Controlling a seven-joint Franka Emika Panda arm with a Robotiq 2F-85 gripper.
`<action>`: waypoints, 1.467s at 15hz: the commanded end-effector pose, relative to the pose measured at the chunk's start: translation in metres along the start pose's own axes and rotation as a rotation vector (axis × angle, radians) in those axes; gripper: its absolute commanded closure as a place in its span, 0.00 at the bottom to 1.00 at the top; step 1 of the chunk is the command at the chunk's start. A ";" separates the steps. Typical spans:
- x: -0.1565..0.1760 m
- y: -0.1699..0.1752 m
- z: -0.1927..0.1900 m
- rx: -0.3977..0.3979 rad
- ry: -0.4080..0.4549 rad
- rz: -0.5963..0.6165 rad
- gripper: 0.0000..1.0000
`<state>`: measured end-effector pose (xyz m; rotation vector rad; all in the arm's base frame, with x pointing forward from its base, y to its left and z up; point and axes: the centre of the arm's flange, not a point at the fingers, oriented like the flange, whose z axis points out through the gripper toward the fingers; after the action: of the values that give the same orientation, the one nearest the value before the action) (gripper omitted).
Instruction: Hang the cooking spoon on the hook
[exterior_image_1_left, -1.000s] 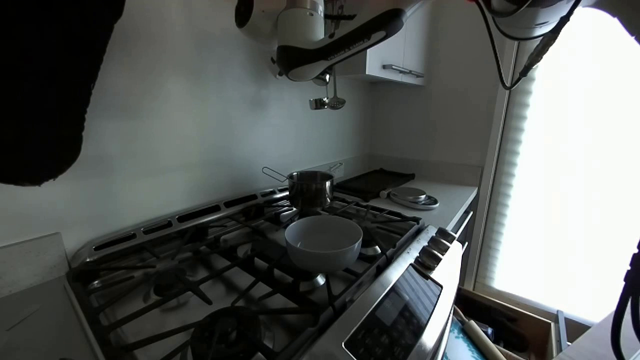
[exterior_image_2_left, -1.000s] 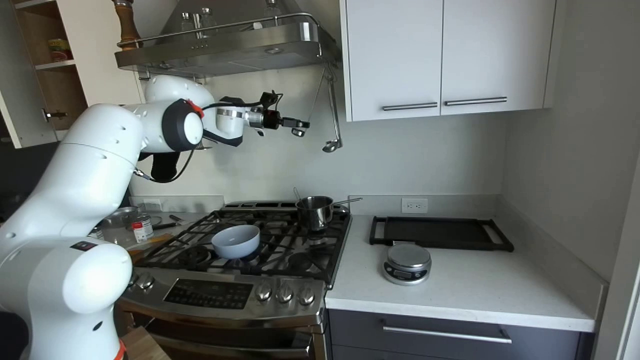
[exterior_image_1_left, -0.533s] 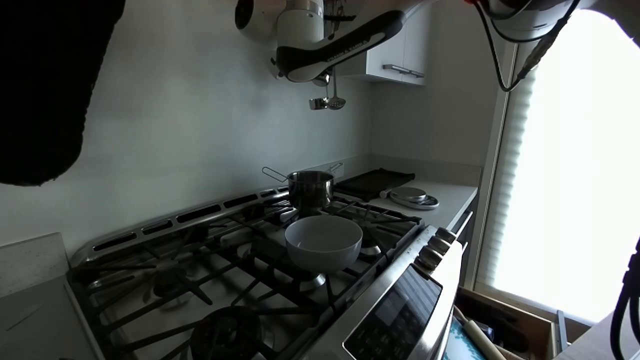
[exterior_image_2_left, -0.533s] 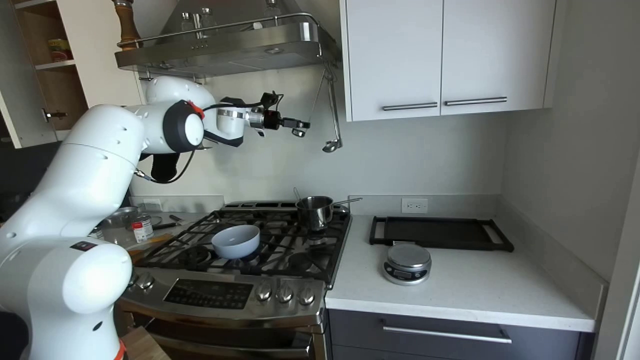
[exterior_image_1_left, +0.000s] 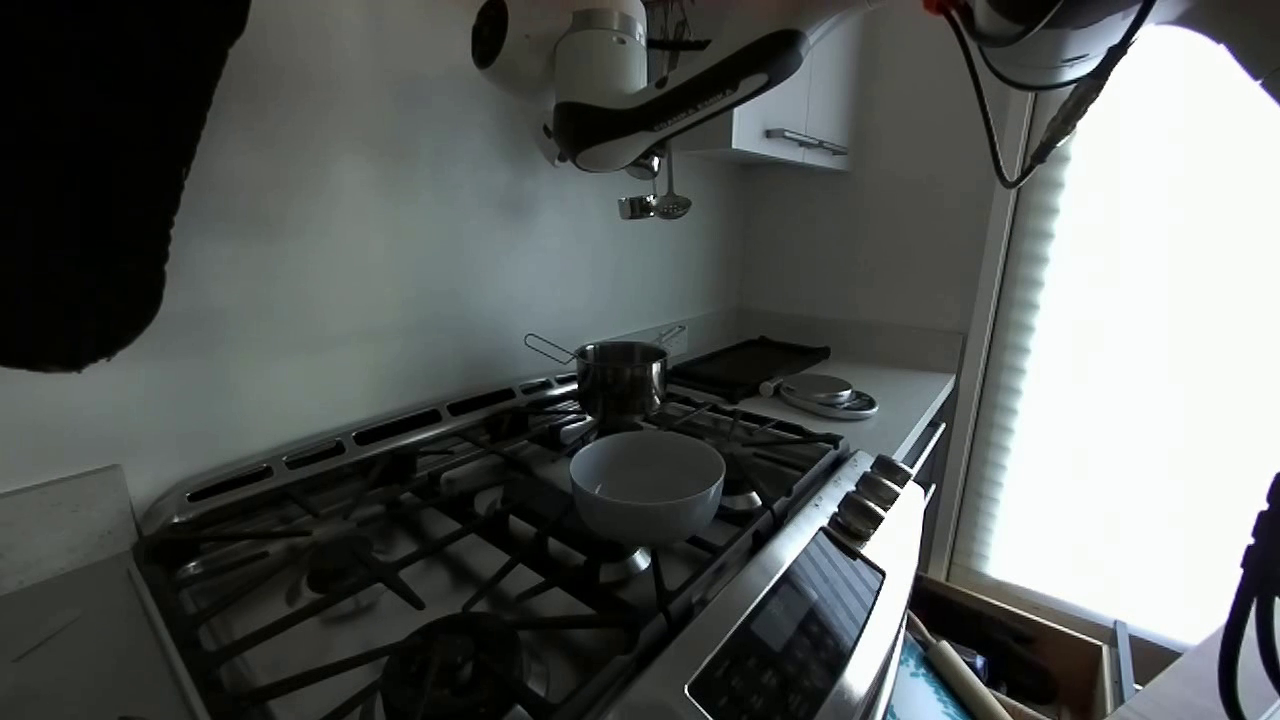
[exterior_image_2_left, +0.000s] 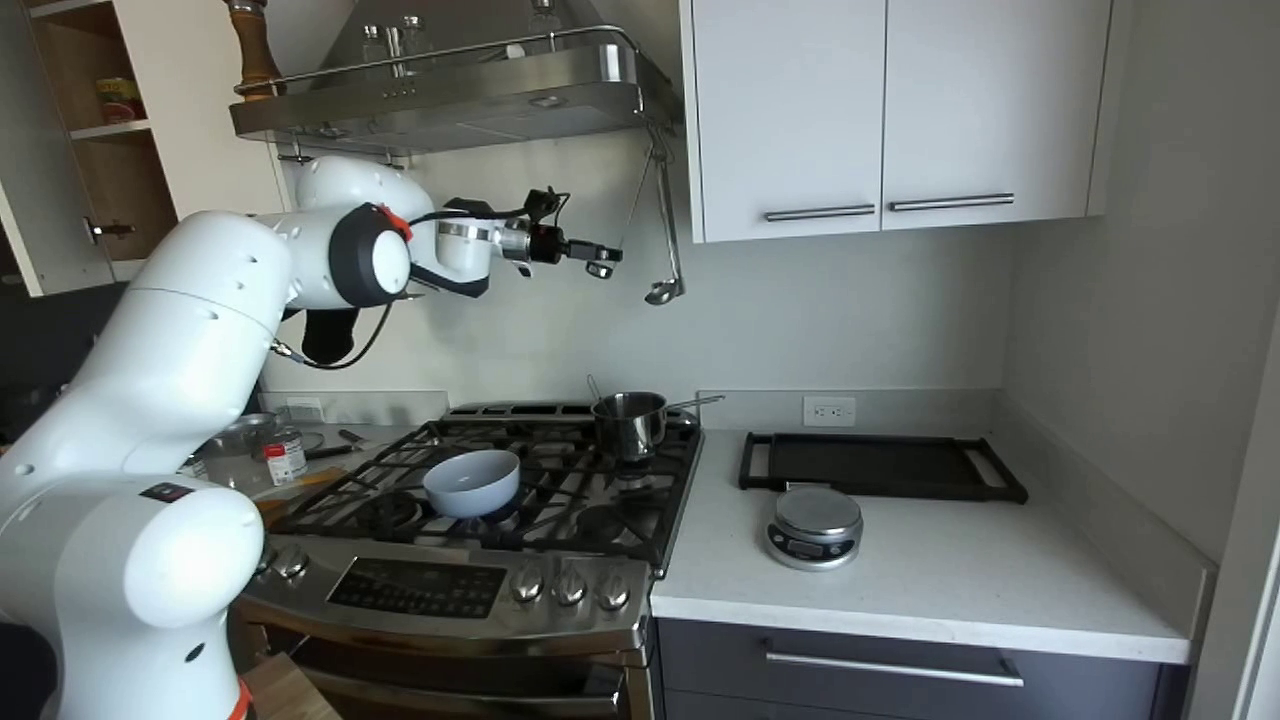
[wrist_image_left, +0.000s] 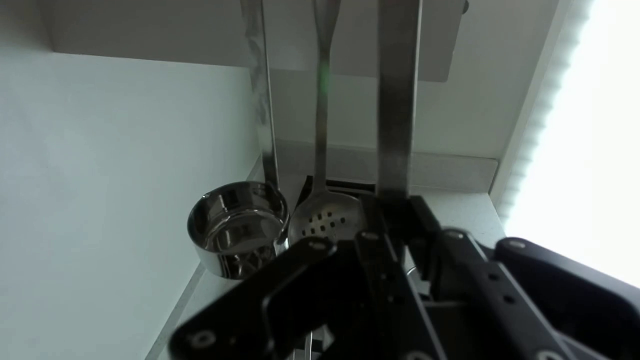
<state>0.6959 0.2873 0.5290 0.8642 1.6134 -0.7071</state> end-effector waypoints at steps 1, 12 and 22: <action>-0.003 0.004 0.003 -0.001 0.014 -0.012 0.96; 0.014 -0.009 0.004 0.015 0.011 -0.023 0.96; 0.021 -0.018 0.009 0.040 0.002 -0.021 0.73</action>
<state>0.6949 0.2823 0.5097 0.8694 1.6188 -0.7466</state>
